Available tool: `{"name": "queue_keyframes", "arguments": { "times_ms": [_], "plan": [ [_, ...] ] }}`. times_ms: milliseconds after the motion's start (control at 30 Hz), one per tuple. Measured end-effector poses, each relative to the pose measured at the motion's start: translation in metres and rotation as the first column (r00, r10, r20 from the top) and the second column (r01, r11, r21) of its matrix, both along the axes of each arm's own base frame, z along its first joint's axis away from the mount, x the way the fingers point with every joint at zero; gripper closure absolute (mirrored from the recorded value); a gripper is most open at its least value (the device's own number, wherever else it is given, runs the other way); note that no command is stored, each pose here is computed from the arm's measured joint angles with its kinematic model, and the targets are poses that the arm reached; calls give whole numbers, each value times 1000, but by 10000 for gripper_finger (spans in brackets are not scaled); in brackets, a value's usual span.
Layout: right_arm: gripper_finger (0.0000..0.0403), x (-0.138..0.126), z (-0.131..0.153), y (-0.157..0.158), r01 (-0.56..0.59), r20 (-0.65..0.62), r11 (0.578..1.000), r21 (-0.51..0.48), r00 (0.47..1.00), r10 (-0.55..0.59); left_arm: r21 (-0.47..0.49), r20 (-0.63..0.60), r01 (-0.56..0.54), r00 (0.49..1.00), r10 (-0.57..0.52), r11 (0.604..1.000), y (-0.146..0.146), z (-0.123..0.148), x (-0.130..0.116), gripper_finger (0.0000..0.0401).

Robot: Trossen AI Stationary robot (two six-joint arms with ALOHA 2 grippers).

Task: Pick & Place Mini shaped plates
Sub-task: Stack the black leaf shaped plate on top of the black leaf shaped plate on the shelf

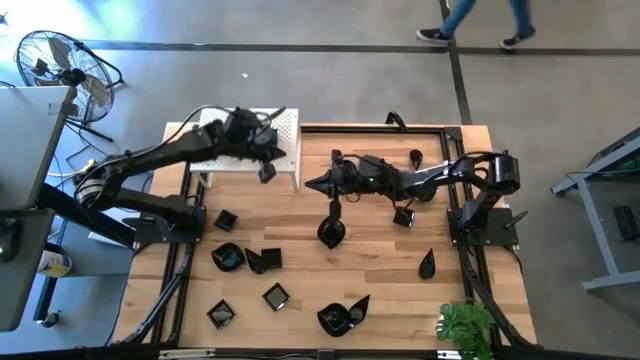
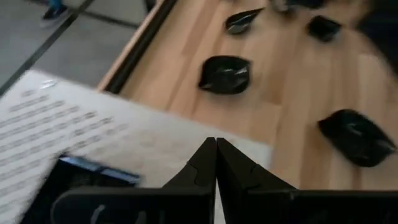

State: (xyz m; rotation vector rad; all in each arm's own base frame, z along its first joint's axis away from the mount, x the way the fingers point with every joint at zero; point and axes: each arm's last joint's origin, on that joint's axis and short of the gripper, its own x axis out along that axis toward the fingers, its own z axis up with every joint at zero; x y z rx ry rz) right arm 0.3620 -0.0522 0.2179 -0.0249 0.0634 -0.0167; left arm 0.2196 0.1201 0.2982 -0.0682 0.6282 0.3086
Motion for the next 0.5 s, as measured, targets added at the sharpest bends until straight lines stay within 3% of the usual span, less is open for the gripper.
{"name": "queue_keyframes", "arguments": {
  "times_ms": [100, 233, 500],
  "plan": [
    [402, -13, -14, 2, 6, 48, 1000, 25, 999, -7, 35, 69, 25, 997, -27, 999, -16, -4, 5, 401],
    [402, -32, -33, 5, 21, 21, 998, 57, 1000, -23, 63, 144, 42, 988, -51, 997, -36, -11, 13, 401],
    [403, -73, -38, 17, 54, -11, 997, 59, 998, -54, 108, 195, 101, 973, -121, 989, -71, -22, 24, 401]
  ]
}}
